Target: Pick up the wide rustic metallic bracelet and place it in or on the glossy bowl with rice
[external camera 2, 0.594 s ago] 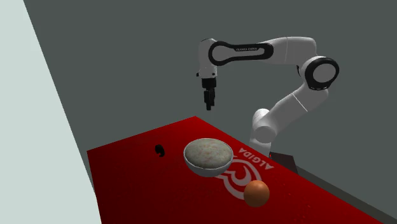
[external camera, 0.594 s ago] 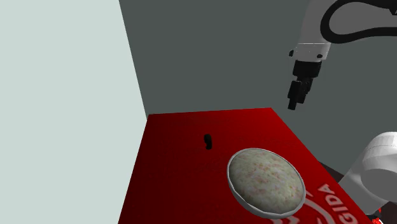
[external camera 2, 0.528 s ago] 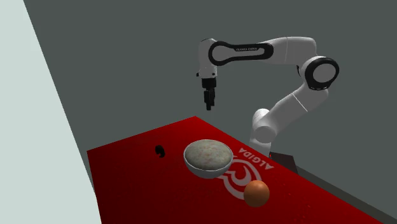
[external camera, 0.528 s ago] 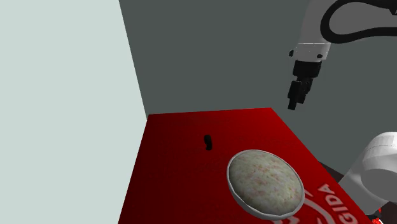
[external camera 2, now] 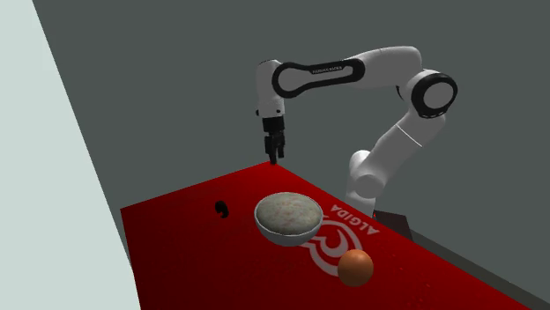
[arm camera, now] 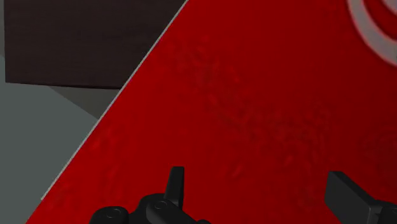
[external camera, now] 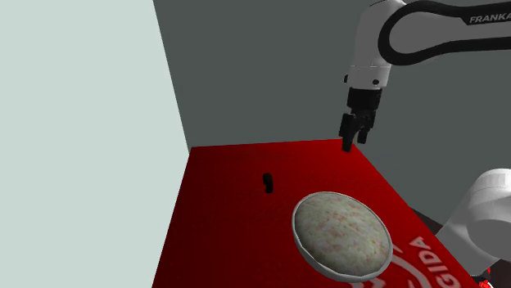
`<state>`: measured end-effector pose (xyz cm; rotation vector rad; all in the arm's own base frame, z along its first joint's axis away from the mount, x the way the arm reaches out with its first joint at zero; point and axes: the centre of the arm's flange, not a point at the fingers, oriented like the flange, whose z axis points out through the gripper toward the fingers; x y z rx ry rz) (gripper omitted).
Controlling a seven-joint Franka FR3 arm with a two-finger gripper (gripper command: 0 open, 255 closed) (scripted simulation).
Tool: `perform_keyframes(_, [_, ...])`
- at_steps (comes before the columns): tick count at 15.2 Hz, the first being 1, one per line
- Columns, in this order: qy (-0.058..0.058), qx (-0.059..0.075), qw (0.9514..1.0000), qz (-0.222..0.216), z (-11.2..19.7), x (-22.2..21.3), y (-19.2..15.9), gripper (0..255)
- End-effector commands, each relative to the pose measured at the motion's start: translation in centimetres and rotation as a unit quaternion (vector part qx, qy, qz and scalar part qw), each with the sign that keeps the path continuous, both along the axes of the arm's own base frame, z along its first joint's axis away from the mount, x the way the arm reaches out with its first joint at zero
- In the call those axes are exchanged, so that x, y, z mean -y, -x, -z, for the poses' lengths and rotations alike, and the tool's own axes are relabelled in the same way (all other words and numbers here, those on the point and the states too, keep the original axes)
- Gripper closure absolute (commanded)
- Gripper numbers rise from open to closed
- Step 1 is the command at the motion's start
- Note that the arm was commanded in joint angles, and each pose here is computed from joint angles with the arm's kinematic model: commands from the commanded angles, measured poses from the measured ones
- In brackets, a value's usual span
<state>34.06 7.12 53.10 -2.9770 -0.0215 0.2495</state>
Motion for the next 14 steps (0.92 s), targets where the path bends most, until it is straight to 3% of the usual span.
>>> perform_keyframes(1, [-0.005, -0.006, 1.0, 0.005, 0.3, -2.3, -1.3, 0])
perform_keyframes(14, [-0.036, -0.045, 0.9978, 0.032, 3.4, -16.6, -9.3, 0])
